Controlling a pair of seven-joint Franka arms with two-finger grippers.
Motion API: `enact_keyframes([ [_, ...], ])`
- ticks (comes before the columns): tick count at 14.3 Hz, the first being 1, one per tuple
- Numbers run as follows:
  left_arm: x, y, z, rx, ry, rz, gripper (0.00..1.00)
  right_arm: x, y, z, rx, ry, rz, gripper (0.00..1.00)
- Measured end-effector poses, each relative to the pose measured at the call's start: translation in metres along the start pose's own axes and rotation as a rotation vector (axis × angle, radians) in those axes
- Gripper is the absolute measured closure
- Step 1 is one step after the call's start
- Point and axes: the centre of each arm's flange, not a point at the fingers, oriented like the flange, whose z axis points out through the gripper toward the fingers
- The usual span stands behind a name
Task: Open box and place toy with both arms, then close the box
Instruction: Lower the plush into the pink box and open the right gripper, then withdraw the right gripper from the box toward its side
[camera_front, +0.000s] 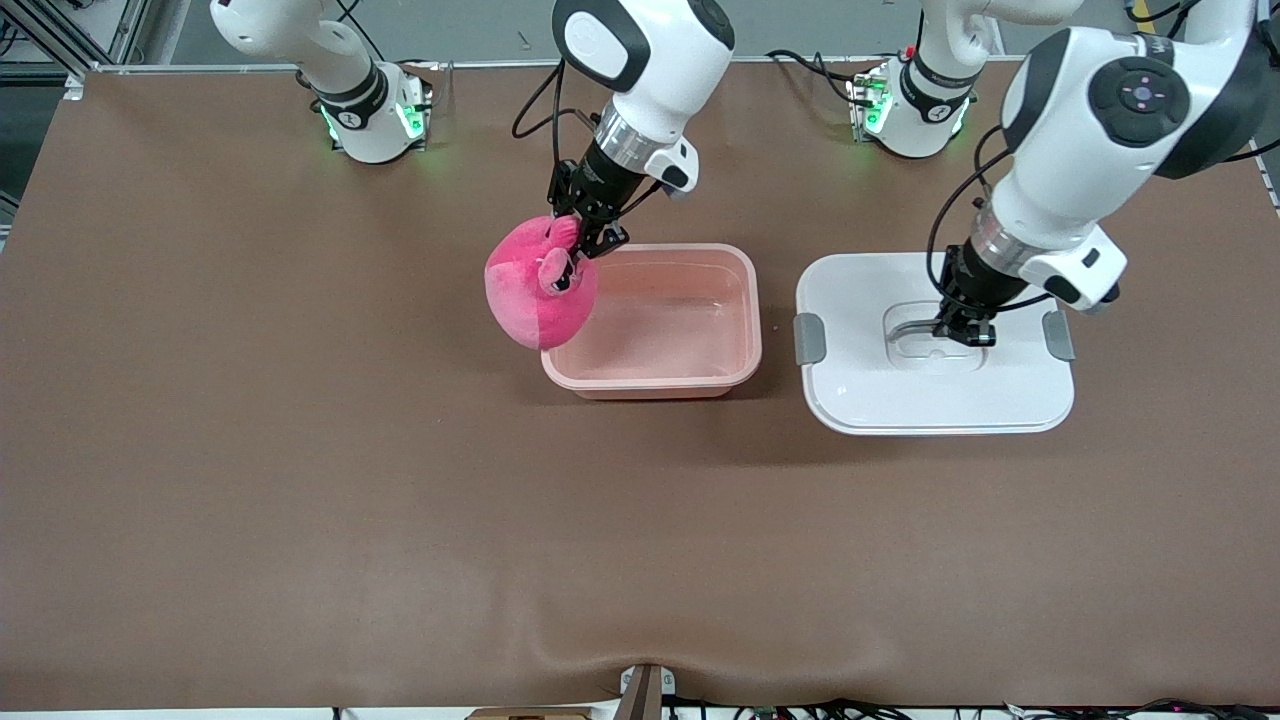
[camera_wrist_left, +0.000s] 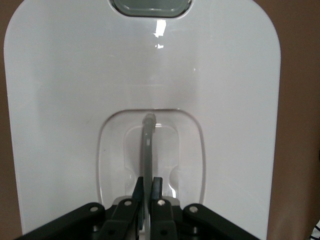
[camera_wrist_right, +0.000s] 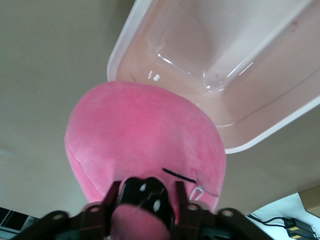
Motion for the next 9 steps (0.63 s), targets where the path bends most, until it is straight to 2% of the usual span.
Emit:
enact_keyframes([
  [3, 0.016, 0.004, 0.000, 0.002, -0.005, 0.006, 0.93, -0.014, 0.007, -0.020, -0.035, 0.018, 0.022, 0.09],
  [4, 0.017, 0.004, 0.000, 0.002, -0.005, 0.005, 0.93, -0.021, 0.008, -0.030, -0.046, 0.023, 0.025, 0.01],
  [7, 0.015, 0.003, 0.000, 0.002, -0.006, 0.010, 0.93, -0.051, 0.013, -0.051, -0.045, 0.061, 0.025, 0.00],
  [9, 0.013, 0.003, 0.000, 0.003, -0.007, 0.013, 0.93, -0.080, 0.022, -0.044, -0.028, 0.097, 0.005, 0.00],
])
